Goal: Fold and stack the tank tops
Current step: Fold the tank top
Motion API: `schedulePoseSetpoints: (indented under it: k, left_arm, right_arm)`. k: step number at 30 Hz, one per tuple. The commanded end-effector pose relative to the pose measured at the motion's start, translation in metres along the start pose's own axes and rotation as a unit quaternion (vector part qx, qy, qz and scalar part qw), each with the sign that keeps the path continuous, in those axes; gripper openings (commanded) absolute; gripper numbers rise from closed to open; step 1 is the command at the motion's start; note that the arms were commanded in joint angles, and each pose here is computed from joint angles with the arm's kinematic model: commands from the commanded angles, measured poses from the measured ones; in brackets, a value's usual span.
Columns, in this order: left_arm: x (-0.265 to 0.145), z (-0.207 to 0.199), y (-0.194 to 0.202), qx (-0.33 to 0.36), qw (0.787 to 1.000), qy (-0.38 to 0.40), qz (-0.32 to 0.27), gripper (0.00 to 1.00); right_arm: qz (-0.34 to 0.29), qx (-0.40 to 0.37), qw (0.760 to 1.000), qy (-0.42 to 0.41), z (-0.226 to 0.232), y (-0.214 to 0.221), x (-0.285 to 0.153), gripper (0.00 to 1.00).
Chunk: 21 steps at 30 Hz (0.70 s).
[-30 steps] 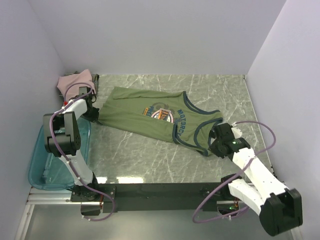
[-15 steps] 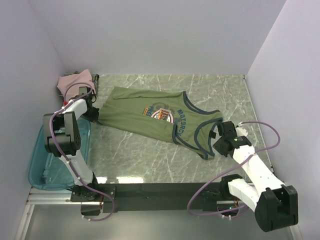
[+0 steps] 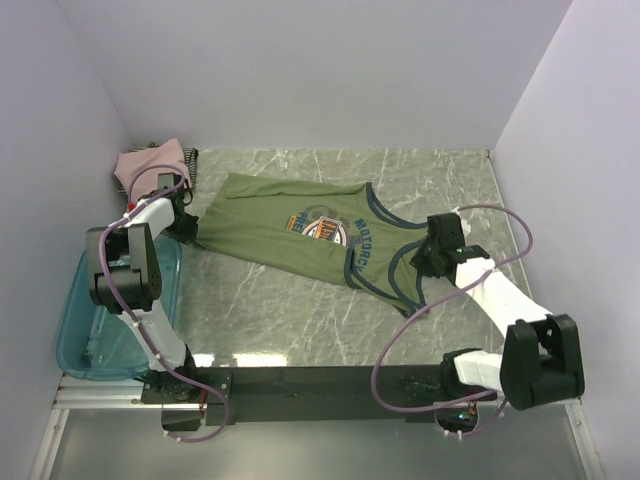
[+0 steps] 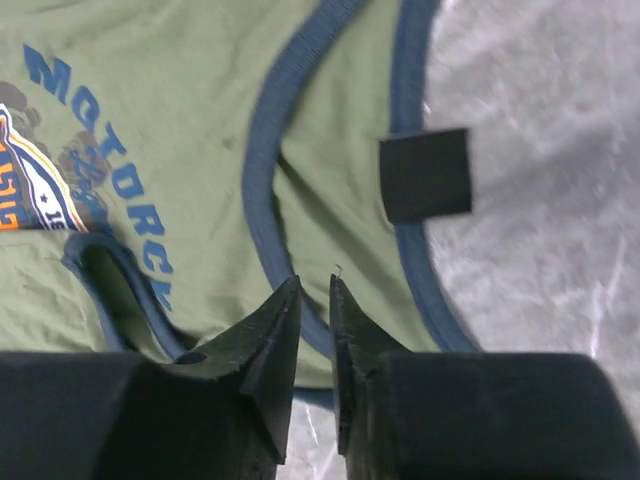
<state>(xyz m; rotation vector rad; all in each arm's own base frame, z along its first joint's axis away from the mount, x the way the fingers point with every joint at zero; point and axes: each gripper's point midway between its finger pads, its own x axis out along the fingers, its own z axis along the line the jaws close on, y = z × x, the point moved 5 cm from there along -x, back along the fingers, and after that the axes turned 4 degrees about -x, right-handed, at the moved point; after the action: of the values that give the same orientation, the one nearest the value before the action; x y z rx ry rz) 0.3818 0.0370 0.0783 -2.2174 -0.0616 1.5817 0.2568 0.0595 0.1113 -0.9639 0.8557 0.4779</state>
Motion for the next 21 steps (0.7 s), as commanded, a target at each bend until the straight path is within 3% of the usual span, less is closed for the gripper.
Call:
schedulePoseSetpoints:
  k: [1,6,21]
  left_arm:
    - [0.001,-0.003,-0.005,-0.003,1.0,0.004,-0.008,0.01]
    - [0.001,-0.003,-0.006,-0.002,1.0,0.003,-0.01,0.01]
    - [0.001,-0.003,-0.007,0.0,1.0,0.003,-0.011,0.01]
  right_arm:
    - [-0.041,-0.018,0.998,-0.044,0.026,-0.027,0.001,0.27]
    - [-0.025,-0.021,0.999,-0.034,0.034,-0.031,0.025,0.33]
    - [-0.022,-0.006,0.999,-0.027,0.043,-0.033,0.069,0.36]
